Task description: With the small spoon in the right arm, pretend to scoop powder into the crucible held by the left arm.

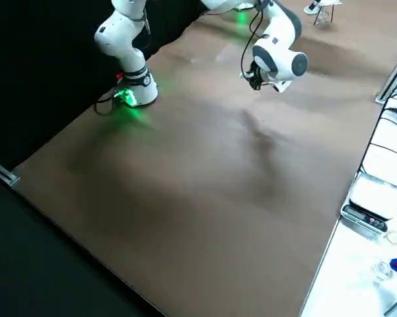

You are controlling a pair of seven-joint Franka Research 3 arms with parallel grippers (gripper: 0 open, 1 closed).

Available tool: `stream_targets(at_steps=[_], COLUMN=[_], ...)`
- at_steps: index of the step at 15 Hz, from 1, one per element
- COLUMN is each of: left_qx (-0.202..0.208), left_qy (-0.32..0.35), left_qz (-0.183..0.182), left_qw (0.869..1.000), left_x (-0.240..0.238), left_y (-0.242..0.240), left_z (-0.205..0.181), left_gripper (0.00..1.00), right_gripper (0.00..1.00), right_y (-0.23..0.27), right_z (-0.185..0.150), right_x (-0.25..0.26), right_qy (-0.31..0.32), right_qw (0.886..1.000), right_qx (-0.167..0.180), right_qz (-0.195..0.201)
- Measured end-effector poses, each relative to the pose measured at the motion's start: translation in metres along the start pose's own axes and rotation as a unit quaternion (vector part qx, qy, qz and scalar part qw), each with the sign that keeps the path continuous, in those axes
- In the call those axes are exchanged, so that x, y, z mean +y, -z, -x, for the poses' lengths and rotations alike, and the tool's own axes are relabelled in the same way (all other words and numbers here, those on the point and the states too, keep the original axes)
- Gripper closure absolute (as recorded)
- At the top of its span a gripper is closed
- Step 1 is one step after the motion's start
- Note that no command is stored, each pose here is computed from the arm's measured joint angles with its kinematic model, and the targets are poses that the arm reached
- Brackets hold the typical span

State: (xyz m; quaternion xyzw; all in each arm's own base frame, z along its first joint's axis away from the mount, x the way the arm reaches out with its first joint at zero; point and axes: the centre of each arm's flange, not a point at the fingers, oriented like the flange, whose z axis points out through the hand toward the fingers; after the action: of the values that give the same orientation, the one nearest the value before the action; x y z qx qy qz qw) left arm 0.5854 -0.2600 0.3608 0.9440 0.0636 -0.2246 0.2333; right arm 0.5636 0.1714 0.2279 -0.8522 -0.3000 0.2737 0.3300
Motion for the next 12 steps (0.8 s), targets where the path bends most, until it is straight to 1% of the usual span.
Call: stream_targets(at_steps=[2, 4, 6, 8, 9, 10, 12], left_qx=[0.014, 0.026, 0.036, 0.038, 0.039, 0.039, 0.04], left_qy=[0.006, 0.009, 0.01, 0.011, 0.01, 0.01, 0.01], left_qz=[0.011, 0.021, 0.027, 0.029, 0.029, 0.03, 0.03], left_qw=[1.0, 0.999, 0.999, 0.999, 0.999, 0.999, 0.999], left_x=[-0.004, -0.005, -0.004, -0.003, -0.003, -0.003, -0.003], left_y=[-0.007, -0.018, -0.026, -0.028, -0.027, -0.026, -0.025], left_z=[-0.013, -0.025, -0.031, -0.033, -0.034, -0.034, -0.034], left_gripper=[0.94, 0.94, 0.94, 0.94, 0.94, 0.94, 0.94], right_gripper=[0.78, 0.78, 0.78, 0.78, 0.78, 0.78, 0.78], right_y=[-0.021, -0.041, -0.059, -0.075, -0.089, -0.093, -0.087], right_z=[-0.017, -0.031, -0.046, -0.061, -0.073, -0.077, -0.082], right_x=[-0.022, -0.04, -0.053, -0.062, -0.067, -0.066, -0.059], right_qy=[-0.035, -0.057, -0.079, -0.103, -0.117, -0.12, -0.123], right_qw=[0.999, 0.998, 0.996, 0.994, 0.992, 0.992, 0.99], right_qx=[-0.005, -0.007, -0.001, 0.018, 0.03, 0.036, 0.066], right_qz=[-0.015, -0.03, -0.036, -0.037, -0.029, -0.023, -0.006])
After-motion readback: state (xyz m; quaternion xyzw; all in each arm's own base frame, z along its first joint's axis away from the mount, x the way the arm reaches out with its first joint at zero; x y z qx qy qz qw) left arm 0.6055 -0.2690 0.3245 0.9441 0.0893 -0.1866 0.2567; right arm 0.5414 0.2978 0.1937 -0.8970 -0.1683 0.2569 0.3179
